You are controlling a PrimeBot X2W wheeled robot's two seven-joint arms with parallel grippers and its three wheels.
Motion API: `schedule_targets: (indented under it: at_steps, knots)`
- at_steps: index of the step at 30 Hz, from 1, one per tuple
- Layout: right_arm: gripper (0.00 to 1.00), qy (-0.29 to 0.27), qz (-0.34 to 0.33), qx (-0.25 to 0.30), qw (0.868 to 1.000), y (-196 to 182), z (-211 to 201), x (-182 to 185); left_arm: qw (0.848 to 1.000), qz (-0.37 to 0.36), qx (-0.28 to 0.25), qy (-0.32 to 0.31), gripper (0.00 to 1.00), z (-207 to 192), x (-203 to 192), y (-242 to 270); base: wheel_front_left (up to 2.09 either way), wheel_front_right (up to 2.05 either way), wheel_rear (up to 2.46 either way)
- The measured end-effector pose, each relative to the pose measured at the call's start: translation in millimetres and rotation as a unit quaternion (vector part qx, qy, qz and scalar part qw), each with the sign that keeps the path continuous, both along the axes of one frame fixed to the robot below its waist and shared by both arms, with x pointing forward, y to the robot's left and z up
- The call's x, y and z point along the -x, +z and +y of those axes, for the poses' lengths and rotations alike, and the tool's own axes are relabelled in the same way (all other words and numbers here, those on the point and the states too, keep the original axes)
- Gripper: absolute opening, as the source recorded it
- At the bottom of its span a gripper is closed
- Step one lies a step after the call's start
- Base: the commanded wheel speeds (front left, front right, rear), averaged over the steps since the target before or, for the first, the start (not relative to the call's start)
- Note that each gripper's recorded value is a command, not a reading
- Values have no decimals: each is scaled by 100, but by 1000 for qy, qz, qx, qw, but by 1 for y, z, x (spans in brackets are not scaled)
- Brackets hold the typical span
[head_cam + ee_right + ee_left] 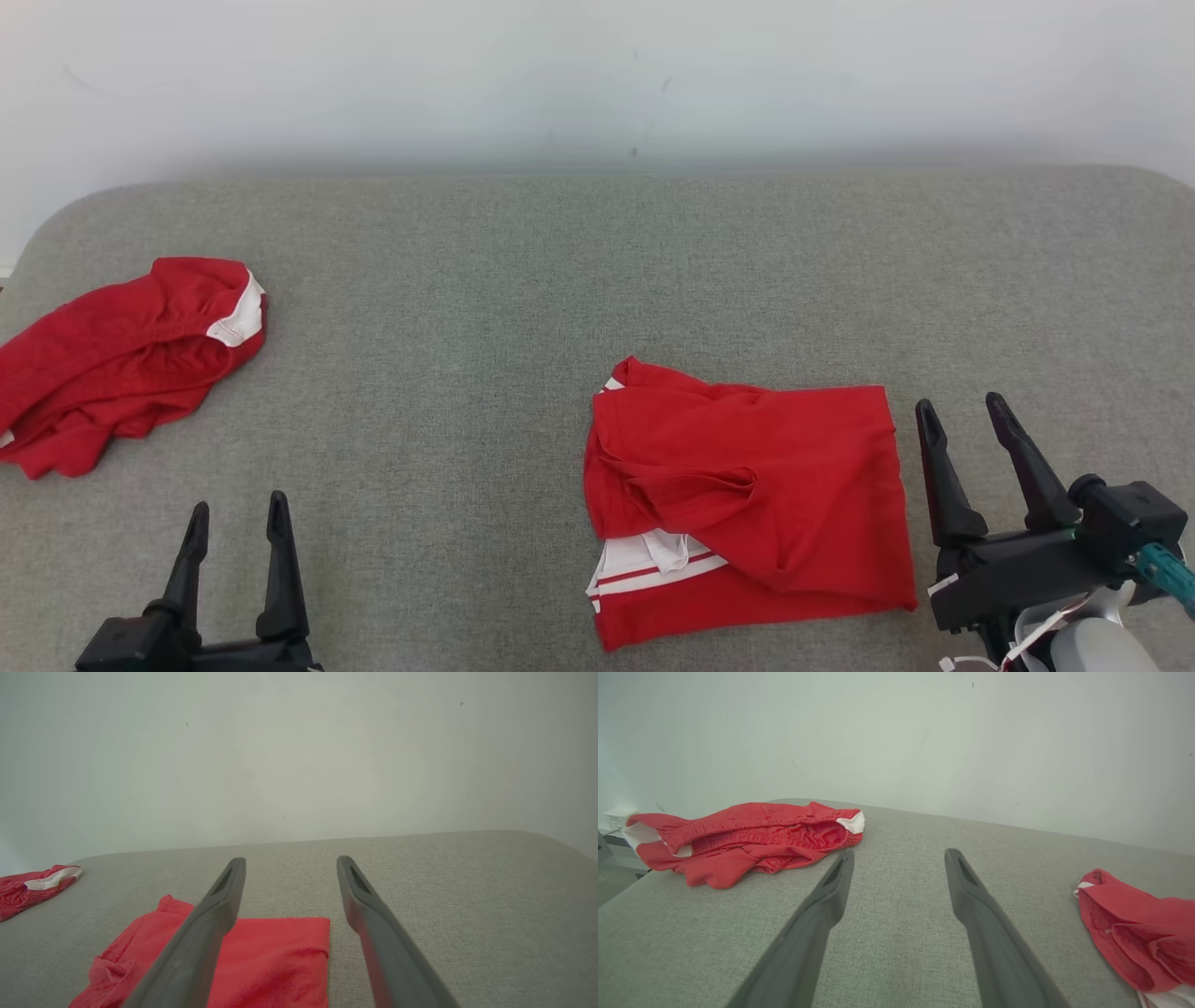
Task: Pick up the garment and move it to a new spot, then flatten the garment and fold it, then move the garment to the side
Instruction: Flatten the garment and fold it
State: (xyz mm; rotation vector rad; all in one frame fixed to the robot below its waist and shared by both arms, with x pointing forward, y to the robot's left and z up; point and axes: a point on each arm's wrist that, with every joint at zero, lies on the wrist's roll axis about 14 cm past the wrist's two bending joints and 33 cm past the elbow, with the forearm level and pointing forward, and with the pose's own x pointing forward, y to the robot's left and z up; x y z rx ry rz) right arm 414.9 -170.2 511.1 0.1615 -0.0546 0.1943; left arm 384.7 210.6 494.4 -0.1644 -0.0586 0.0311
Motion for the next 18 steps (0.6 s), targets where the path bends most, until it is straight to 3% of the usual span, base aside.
schedule_targets:
  at_steps: [1, 2, 3, 4, 18]
  knots:
    - [100, -2, 2, 5, 1000, -3, -2, 0, 1000, 1, 0, 0, 100, 0, 0, -1, 0, 0, 0]
    - [18, -4, 7, 6, 1000, -6, -4, 0, 1000, 1, 0, 1, 100, 1, -1, -1, 0, 0, 0]
    - [18, -5, 15, 7, 1000, -11, -5, 1, 1000, 2, 0, 0, 100, 0, -1, -1, 0, 0, 0]
    - [0, -4, 21, 9, 1000, -15, -5, 1, 1000, 3, -1, 1, 100, 1, -1, -2, 0, 0, 0]
    - [0, 67, 117, 67, 989, -79, 30, -11, 1000, 4, -3, 15, 100, 11, 2, -2, 0, 0, 0]
